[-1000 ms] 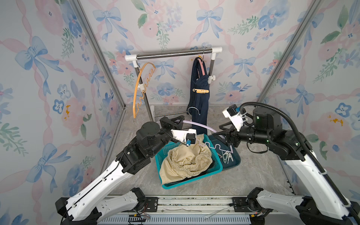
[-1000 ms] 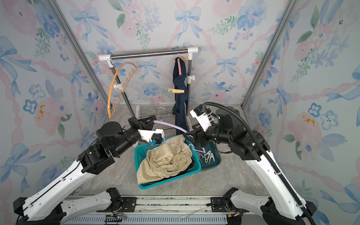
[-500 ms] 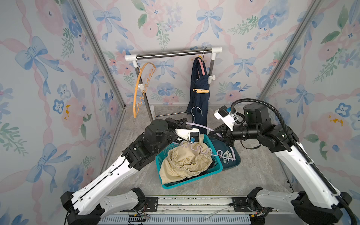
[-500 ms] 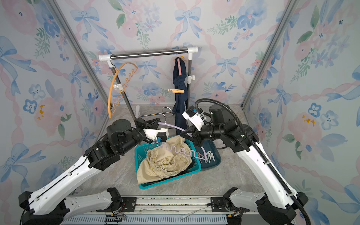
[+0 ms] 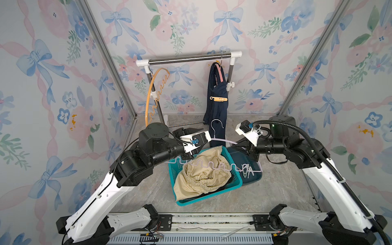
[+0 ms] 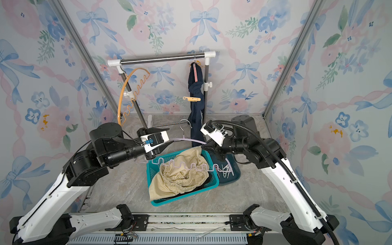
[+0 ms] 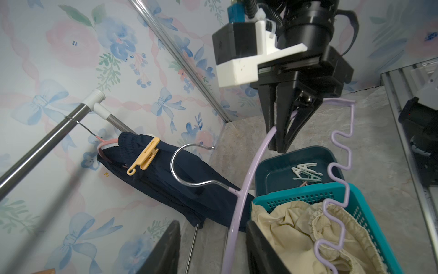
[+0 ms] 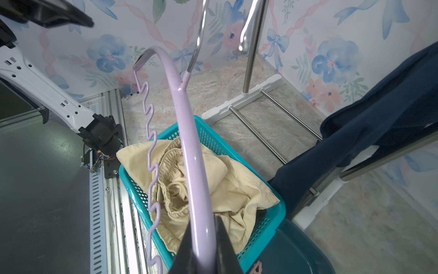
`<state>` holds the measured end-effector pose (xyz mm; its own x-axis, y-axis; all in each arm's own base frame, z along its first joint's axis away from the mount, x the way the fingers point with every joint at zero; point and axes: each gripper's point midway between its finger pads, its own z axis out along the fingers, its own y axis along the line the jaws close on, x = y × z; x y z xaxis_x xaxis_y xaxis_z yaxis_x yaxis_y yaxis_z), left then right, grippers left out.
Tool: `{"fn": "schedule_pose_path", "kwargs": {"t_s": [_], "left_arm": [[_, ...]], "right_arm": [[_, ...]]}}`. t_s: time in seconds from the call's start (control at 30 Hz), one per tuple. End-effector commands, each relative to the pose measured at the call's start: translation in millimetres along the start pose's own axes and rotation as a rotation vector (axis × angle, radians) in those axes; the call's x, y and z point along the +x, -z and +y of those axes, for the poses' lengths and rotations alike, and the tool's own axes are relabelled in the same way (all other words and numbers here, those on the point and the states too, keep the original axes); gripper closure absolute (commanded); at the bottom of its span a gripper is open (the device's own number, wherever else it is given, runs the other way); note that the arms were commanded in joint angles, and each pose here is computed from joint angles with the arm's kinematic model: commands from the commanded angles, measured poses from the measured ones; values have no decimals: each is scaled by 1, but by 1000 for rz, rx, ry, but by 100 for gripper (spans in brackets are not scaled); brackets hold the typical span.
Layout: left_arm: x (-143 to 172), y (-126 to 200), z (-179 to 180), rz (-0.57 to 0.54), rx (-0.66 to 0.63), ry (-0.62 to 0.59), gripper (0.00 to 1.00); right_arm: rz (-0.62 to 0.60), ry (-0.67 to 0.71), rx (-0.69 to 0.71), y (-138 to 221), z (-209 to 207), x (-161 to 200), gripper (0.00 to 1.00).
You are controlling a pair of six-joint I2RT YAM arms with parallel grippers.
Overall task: Remove the clothespins securing shorts to the hanger
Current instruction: Place the hanger on the clothesline.
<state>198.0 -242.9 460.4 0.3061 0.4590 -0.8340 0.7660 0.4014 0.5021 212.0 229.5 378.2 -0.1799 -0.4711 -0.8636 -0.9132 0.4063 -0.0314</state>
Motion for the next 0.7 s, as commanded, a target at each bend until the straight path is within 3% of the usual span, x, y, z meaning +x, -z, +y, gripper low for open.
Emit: {"fn": "schedule_pose_path", "kwargs": {"t_s": [0.0, 0.13, 0.33, 0.57, 0.67], "left_arm": [[9, 3, -18, 53, 124, 322, 47], [11, 9, -37, 46, 248, 455, 33], [28, -4, -40, 124, 290, 524, 28], [36, -9, -58, 151, 422, 548, 32], [34, -3, -63, 132, 454, 551, 41]], "right_arm": [[-7, 94, 74, 10, -4, 1, 100], [-40, 171, 99, 16, 0, 0, 100], [-78, 260, 48, 22, 22, -5, 100], [-76, 275, 20, 19, 32, 0, 100], [-80, 277, 14, 18, 33, -1, 100]]}}
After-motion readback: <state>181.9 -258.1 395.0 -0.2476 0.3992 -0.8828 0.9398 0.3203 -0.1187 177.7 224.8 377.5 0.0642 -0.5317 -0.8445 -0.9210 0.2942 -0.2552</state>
